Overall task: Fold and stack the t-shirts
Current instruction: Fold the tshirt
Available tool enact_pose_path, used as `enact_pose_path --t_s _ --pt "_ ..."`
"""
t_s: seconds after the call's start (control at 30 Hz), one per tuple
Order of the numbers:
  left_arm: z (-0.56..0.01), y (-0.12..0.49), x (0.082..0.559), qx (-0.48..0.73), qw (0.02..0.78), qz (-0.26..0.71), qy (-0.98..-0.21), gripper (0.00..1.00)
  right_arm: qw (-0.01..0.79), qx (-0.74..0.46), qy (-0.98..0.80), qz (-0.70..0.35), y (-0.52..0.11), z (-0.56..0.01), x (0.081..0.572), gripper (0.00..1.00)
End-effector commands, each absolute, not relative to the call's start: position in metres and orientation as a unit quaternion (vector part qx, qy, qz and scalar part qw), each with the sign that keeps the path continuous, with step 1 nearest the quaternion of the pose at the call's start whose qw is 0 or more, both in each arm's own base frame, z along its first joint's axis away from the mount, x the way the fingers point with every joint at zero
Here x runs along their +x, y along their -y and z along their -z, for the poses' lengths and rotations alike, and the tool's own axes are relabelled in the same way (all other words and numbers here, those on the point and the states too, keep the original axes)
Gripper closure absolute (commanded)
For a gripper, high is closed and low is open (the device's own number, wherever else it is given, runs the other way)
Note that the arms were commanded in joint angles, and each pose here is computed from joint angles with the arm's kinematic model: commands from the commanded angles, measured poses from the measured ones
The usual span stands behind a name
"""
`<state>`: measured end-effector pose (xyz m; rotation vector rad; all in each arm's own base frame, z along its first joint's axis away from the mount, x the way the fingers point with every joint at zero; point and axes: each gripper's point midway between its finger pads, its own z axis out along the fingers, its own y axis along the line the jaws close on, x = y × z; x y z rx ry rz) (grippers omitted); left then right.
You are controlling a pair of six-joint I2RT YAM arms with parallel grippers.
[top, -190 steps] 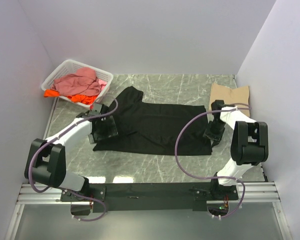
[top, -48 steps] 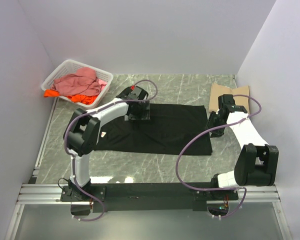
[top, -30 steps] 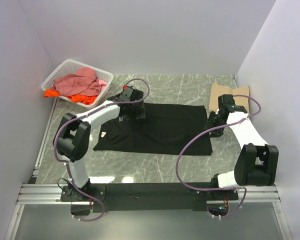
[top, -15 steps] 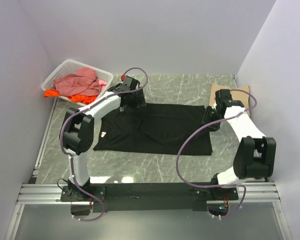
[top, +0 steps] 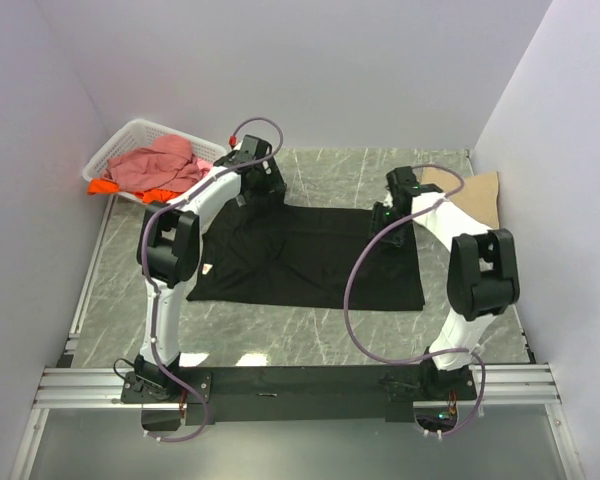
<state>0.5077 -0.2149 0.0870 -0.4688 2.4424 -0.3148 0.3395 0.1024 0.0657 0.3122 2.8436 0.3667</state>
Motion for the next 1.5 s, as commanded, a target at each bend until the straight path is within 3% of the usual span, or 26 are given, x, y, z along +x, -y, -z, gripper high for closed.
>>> enact_pose_path --t_s 0.0,0.23,0.43,0.67,1.13,1.47 --pt "-0.087 0.215 0.518 -0.18 0.319 0.113 -0.924 0.05 0.154 0.084 -0.973 -0.152 -0.132 -0.069 0.363 0.55" --pt "-0.102 0.215 0.501 -0.173 0.33 0.139 -0.918 0.05 0.137 0.092 -0.972 -0.164 -0.149 -0.047 0.37 0.56" --pt "-0.115 0.202 0.458 -0.171 0.333 0.157 -0.914 0.04 0.127 0.092 -0.978 -0.141 -0.141 -0.031 0.36 0.56" --pt "-0.086 0.193 0.401 -0.169 0.296 0.176 -0.924 0.05 0.123 0.095 -0.981 -0.117 -0.131 -0.017 0.346 0.56" --pt "-0.012 0.173 0.33 -0.148 0.235 0.162 -0.947 0.05 0.093 0.098 -0.988 -0.08 -0.125 0.004 0.313 0.56" --pt "-0.012 0.153 0.294 -0.156 0.228 0.144 -0.95 0.05 0.081 0.102 -0.99 -0.061 -0.12 0.0 0.278 0.56"
